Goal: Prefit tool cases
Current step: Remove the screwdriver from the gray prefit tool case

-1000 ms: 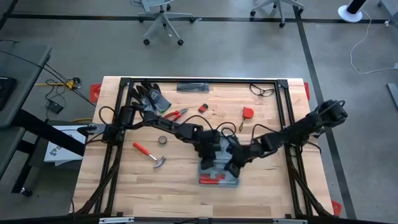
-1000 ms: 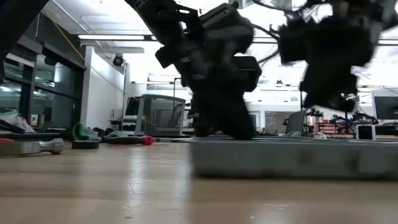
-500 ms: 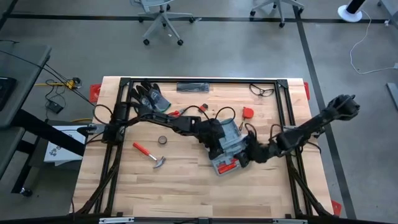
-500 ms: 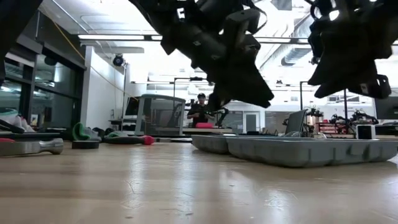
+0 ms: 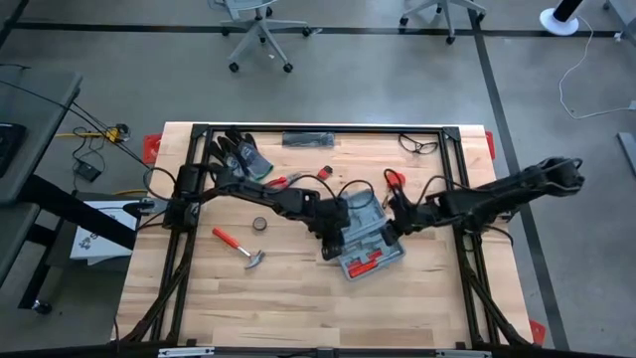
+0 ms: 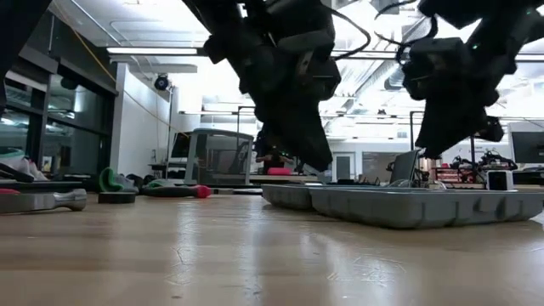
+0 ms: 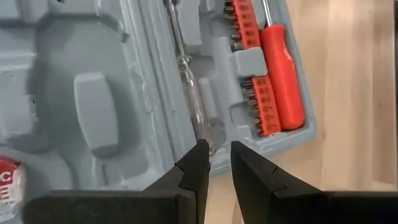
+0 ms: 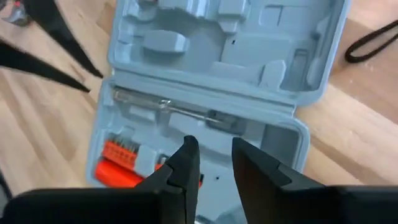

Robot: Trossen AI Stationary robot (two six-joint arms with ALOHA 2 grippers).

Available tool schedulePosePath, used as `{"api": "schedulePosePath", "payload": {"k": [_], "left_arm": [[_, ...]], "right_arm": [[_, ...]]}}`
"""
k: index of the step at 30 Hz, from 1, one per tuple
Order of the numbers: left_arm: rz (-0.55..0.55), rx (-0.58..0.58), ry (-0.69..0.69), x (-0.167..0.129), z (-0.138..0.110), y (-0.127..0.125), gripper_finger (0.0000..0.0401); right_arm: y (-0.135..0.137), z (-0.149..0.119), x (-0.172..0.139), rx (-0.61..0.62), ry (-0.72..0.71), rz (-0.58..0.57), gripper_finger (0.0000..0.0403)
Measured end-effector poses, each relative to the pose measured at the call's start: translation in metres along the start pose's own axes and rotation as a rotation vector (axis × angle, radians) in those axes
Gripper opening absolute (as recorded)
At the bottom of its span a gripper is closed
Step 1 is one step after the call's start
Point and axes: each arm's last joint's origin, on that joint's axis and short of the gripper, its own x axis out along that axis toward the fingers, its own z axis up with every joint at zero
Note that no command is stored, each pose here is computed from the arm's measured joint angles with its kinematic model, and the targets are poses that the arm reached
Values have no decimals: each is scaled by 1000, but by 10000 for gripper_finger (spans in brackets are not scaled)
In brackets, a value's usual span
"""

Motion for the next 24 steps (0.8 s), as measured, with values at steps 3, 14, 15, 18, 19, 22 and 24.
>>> {"api": "schedulePosePath", "payload": {"k": [3, 14, 15, 18, 19, 22, 24], "left_arm": [[27, 5, -9, 0, -1, -1, 60], [56, 2, -20, 1, 0, 0, 60], [56, 2, -19, 1, 0, 1, 60], [59, 2, -22, 1, 0, 0, 60], [66, 1, -22, 3, 0, 1, 60], [80, -10, -12, 6, -2, 3, 60], [78, -10, -15, 10, -2, 4, 60]], "right_arm": [[-1, 5, 7, -27, 30, 18, 98], [-1, 10, 32, -33, 82, 15, 125], [-2, 10, 34, -32, 80, 3, 125], [-3, 10, 37, -25, 87, -7, 125], [-3, 9, 38, -25, 89, -9, 125], [-4, 8, 42, -7, 110, -18, 125], [-3, 7, 45, -6, 127, -11, 125]]}}
